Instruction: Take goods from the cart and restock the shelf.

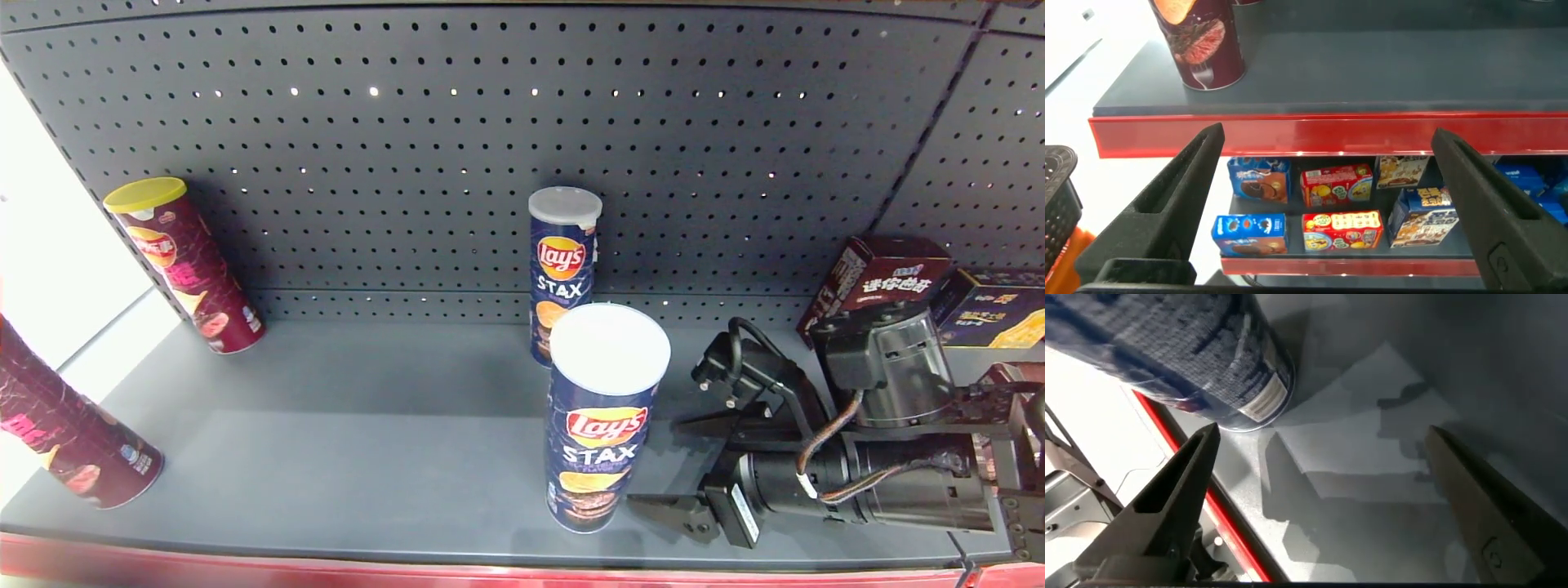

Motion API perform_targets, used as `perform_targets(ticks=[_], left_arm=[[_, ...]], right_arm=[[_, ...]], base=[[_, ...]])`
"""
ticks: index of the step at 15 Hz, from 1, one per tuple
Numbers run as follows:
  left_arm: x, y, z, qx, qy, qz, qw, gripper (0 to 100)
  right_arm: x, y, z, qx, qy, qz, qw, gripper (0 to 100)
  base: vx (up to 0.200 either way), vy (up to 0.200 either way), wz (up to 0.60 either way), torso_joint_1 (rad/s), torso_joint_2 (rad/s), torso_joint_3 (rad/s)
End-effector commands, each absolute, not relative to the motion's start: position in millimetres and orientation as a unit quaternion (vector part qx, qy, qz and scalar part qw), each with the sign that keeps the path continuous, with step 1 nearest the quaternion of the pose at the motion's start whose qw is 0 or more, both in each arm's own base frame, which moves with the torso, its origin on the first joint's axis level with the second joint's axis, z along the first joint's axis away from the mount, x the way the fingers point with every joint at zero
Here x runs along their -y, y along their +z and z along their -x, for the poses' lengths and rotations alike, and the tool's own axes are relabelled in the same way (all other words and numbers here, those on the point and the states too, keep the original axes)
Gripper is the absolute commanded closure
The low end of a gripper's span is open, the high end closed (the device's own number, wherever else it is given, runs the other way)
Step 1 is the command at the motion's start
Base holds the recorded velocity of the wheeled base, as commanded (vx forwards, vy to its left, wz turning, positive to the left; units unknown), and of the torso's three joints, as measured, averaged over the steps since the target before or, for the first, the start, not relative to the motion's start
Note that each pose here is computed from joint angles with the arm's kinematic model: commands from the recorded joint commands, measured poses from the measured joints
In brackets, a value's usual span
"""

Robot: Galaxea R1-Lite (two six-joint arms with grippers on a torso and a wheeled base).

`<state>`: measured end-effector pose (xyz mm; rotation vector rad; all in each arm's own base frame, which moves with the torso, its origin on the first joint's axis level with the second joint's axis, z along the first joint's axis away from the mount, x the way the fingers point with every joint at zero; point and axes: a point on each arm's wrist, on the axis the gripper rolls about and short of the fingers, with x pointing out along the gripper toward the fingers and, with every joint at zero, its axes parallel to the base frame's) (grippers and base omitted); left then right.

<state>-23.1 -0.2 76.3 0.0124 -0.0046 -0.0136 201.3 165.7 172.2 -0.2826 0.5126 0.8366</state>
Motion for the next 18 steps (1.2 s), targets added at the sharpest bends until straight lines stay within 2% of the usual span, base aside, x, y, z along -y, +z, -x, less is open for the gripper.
perform_targets(ticks=[1, 18], left_arm=[[0.2, 76.3, 23.0, 0.002, -0.007, -0.006, 1.000, 0], [0.2, 76.3, 23.0, 0.002, -0.007, -0.005, 1.000, 0]], right_arm=[[-164.7, 173.9, -201.9, -0.242, 0.399, 0.134, 0.874, 0], [-170.4, 172.9, -219.3, -0.244, 0.390, 0.133, 0.878, 0]], base=[[0.000, 0.000, 0.00, 0.000, 0.00, 0.000], [0.000, 0.000, 0.00, 0.000, 0.00, 0.000]])
